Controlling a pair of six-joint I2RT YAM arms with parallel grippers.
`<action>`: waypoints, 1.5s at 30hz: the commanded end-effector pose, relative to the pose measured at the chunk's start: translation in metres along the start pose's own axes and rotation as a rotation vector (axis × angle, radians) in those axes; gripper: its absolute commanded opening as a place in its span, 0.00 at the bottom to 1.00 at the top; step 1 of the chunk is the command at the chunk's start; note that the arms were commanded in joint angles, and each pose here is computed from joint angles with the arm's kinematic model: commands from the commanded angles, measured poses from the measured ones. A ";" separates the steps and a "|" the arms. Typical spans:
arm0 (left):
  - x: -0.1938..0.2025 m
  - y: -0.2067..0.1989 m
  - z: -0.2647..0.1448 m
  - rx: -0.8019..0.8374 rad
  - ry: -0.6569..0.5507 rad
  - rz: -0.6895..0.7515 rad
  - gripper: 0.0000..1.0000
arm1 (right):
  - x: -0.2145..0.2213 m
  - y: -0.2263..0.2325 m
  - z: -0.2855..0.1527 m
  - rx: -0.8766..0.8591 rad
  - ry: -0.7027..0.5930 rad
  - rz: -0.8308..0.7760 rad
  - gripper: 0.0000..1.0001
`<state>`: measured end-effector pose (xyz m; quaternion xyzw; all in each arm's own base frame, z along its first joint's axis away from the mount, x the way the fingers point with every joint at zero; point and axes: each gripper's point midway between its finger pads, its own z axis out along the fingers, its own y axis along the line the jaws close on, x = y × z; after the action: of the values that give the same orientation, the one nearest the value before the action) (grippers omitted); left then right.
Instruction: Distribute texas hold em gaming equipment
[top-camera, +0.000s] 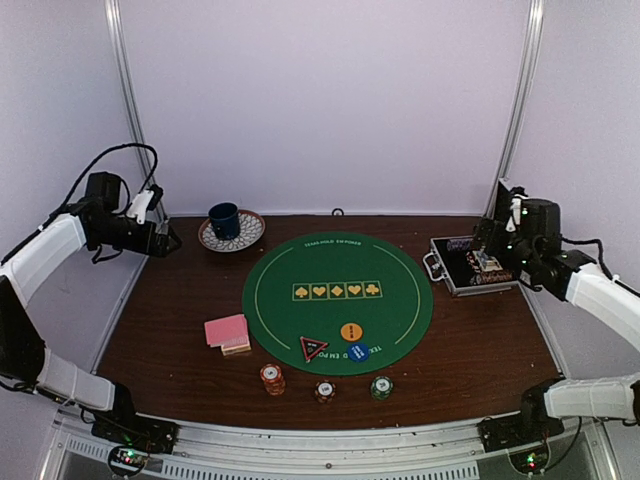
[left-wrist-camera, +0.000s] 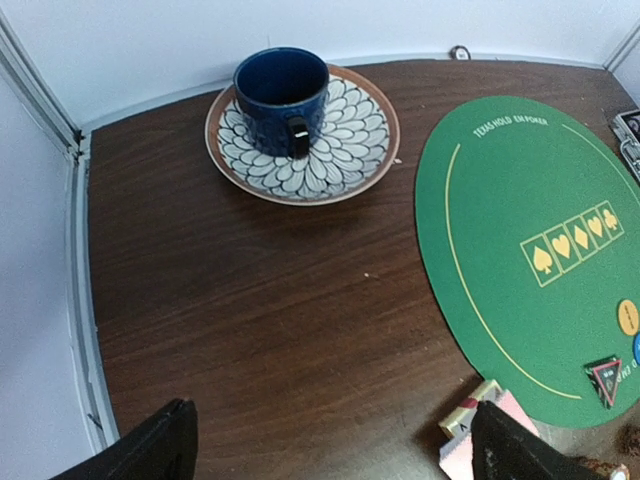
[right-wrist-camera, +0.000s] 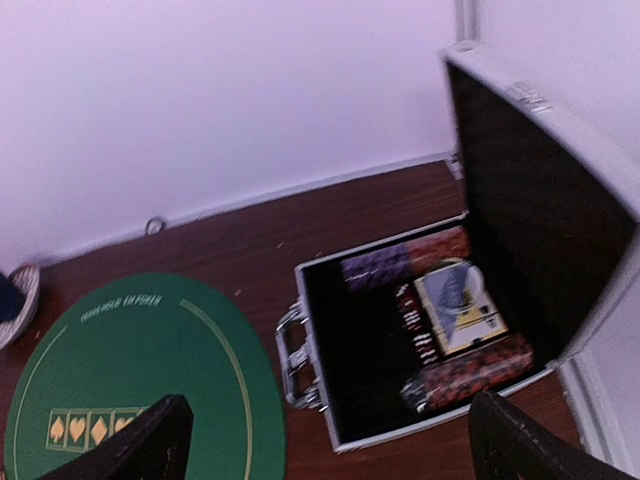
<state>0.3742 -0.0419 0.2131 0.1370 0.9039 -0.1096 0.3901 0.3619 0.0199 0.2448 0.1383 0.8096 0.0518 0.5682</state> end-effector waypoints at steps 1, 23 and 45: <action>0.014 -0.017 -0.017 0.081 0.094 0.014 0.98 | 0.054 0.059 -0.020 -0.090 0.238 -0.206 1.00; 0.016 -0.031 -0.045 0.128 0.164 0.032 0.98 | 0.246 0.271 -0.100 -0.540 0.633 -0.765 0.70; 0.012 -0.041 -0.049 0.178 0.147 0.037 0.98 | 0.352 0.317 -0.091 -0.709 0.877 -0.848 0.49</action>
<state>0.3176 -0.0600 0.2206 0.1828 0.9276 -0.1629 0.2822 0.2209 0.4254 0.0369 -0.4054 0.8869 0.1349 0.1755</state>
